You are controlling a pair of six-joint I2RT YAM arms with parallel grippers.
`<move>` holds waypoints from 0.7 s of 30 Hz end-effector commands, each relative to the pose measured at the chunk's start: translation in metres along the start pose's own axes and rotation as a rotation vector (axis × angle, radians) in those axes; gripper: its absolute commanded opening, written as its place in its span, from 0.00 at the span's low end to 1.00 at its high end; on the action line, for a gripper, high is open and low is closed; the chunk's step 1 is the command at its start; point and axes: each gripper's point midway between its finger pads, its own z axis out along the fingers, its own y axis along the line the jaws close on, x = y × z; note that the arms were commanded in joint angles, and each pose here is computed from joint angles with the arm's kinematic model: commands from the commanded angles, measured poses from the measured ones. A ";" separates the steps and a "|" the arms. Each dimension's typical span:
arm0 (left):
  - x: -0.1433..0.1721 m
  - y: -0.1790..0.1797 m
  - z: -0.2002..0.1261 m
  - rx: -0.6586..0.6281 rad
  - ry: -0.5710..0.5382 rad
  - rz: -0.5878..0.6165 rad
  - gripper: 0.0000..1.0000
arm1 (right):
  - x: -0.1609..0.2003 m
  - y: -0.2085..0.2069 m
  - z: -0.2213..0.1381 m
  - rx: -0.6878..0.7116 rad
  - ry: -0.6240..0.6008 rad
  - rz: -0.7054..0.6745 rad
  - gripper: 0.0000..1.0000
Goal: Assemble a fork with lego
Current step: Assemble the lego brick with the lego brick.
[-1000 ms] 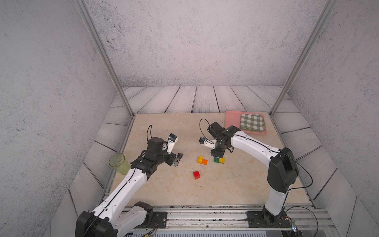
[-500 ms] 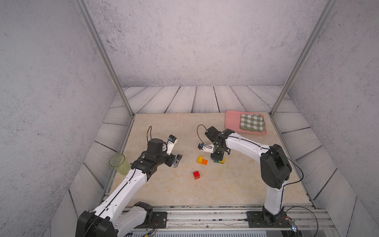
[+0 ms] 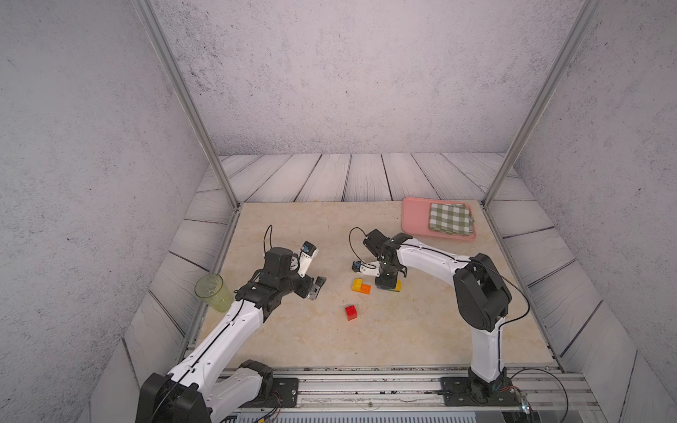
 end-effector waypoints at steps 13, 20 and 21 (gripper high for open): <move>0.004 0.003 0.005 -0.002 0.015 -0.002 0.98 | 0.009 -0.003 0.017 0.000 0.042 -0.042 0.00; 0.004 0.003 0.006 0.000 0.018 -0.004 0.98 | 0.013 0.002 0.023 -0.031 0.053 -0.010 0.00; 0.004 0.003 0.006 0.000 0.018 -0.003 0.98 | 0.015 0.003 0.025 -0.037 0.060 0.001 0.00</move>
